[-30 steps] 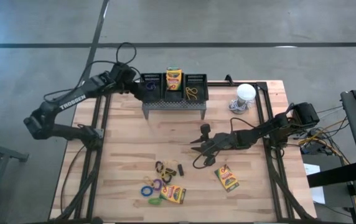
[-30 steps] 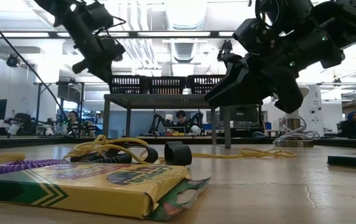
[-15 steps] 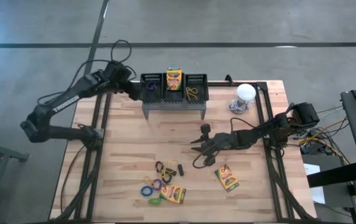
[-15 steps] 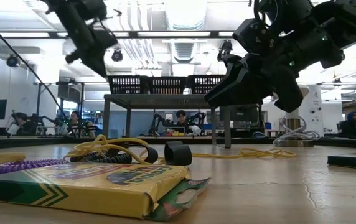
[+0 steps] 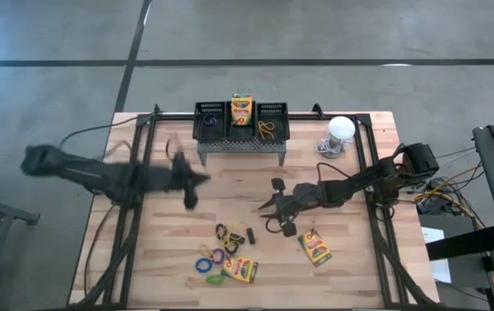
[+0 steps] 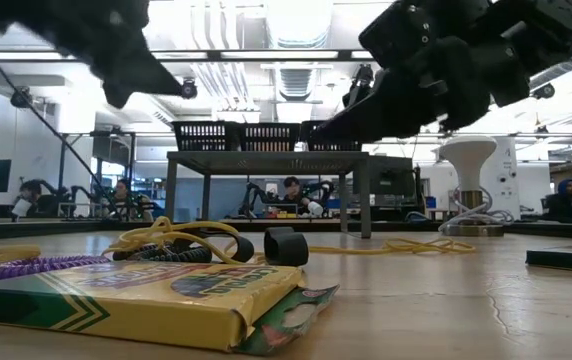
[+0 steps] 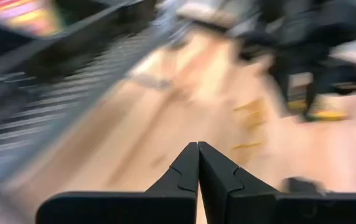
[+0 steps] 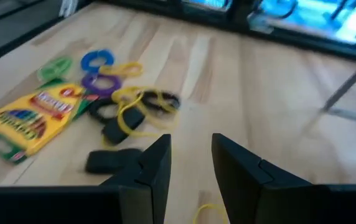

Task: Pick & Place Office Desk Supplies
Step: Put the yellow rubber band into the right black basket on the shelf

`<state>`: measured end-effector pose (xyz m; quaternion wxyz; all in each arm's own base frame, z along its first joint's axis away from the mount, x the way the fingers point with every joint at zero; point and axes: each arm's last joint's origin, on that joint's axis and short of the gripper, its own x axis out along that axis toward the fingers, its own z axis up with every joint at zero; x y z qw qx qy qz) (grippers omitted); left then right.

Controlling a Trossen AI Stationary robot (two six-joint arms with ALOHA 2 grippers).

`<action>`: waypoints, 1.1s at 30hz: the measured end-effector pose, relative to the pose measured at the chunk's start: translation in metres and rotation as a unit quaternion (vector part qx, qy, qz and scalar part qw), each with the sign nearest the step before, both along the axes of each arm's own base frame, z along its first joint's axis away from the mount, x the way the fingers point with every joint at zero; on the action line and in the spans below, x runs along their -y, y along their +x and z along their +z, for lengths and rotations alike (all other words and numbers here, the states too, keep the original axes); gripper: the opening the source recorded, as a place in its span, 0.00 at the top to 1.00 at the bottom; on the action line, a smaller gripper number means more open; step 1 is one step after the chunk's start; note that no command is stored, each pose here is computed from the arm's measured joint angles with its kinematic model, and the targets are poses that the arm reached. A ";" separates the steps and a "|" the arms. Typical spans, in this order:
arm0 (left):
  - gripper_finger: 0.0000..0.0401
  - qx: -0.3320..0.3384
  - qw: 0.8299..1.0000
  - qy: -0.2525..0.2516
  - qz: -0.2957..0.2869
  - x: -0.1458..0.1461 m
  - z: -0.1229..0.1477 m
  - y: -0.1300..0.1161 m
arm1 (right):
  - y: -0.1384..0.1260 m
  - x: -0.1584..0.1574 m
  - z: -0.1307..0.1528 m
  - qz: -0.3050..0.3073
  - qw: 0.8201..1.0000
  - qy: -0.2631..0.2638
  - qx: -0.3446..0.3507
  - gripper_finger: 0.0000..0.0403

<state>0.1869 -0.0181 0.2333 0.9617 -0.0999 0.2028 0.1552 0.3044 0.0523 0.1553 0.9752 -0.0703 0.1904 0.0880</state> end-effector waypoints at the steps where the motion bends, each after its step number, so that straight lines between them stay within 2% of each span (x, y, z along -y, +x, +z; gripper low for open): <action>1: 0.98 0.028 0.999 0.008 -0.020 0.014 -0.011 0.000 | 0.002 -0.001 0.001 0.007 1.000 0.001 -0.011 0.72; 4: 0.98 0.096 0.993 0.029 -0.064 0.049 -0.044 -0.009 | 0.006 -0.002 0.002 -0.001 0.998 0.013 -0.065 0.68; 7: 0.98 0.150 0.987 0.021 -0.060 0.068 -0.065 -0.019 | 0.005 -0.001 -0.001 -0.018 0.990 0.019 -0.140 0.63; 9: 0.98 0.153 0.987 0.028 -0.048 0.074 -0.075 -0.020 | 0.003 -0.001 -0.004 -0.023 0.986 0.018 -0.164 0.60; 12: 0.98 0.132 0.990 0.046 -0.033 0.082 -0.084 -0.008 | -0.001 0.000 -0.009 -0.027 0.984 0.019 -0.174 0.56; 18: 0.98 0.095 0.991 0.091 -0.024 0.099 -0.092 0.036 | -0.008 0.004 -0.022 -0.066 0.981 0.009 -0.180 0.54; 21: 0.98 0.087 0.992 0.095 -0.015 0.105 -0.095 0.055 | -0.007 0.003 -0.031 -0.066 0.980 0.010 -0.185 0.56; 27: 0.98 0.090 0.993 0.070 0.014 0.108 -0.100 0.086 | 0.003 0.002 -0.051 -0.066 0.975 0.000 -0.213 0.63; 33: 0.98 0.029 0.995 0.096 0.021 0.105 -0.112 0.096 | 0.005 0.002 -0.057 -0.065 0.969 -0.004 -0.239 0.82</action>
